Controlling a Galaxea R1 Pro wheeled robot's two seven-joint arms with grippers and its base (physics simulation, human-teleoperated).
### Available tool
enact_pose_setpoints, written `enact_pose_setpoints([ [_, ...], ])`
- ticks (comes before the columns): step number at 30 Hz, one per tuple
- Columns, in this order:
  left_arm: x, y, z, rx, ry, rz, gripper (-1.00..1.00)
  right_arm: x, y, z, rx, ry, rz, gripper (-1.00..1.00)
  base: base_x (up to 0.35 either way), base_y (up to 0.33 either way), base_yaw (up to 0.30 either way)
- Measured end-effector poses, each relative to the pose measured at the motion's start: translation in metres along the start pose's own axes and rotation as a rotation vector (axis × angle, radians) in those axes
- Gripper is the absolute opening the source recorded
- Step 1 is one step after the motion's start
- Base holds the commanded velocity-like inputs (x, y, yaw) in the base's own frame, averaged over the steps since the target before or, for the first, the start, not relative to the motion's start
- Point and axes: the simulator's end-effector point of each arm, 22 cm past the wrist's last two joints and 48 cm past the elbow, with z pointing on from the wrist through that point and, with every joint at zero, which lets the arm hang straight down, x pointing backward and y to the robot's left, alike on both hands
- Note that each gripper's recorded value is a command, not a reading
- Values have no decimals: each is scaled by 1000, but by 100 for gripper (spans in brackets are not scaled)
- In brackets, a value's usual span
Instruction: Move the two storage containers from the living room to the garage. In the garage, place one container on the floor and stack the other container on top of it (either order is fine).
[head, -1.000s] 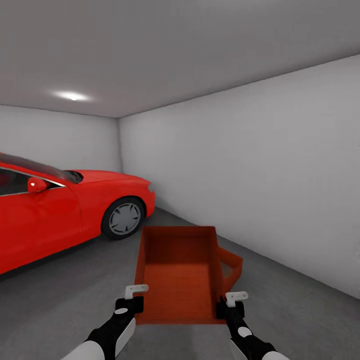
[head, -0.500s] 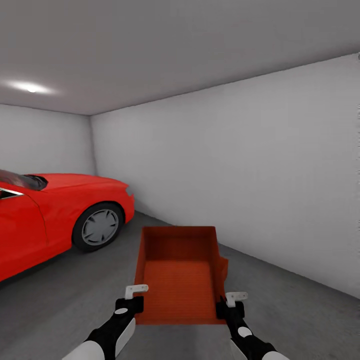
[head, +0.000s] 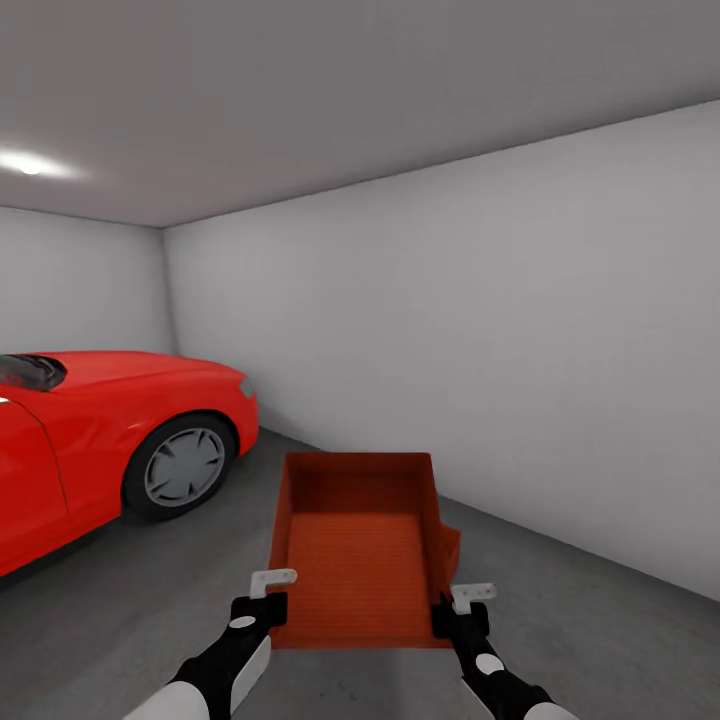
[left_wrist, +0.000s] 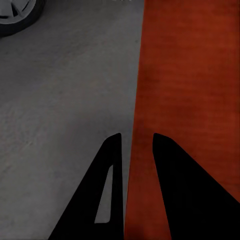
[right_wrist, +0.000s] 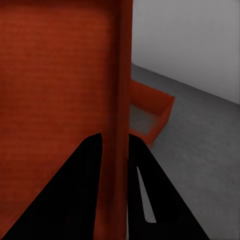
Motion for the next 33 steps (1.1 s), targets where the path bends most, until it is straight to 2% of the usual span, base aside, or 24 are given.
enact_pose_setpoints([
  [24,0,0,0,0,0,0,-100,0,0,0,0,0,0,-100,321,168,-2],
  [33,0,0,0,0,0,0,-100,0,0,0,0,-1,-1,-100,321,168,-193],
])
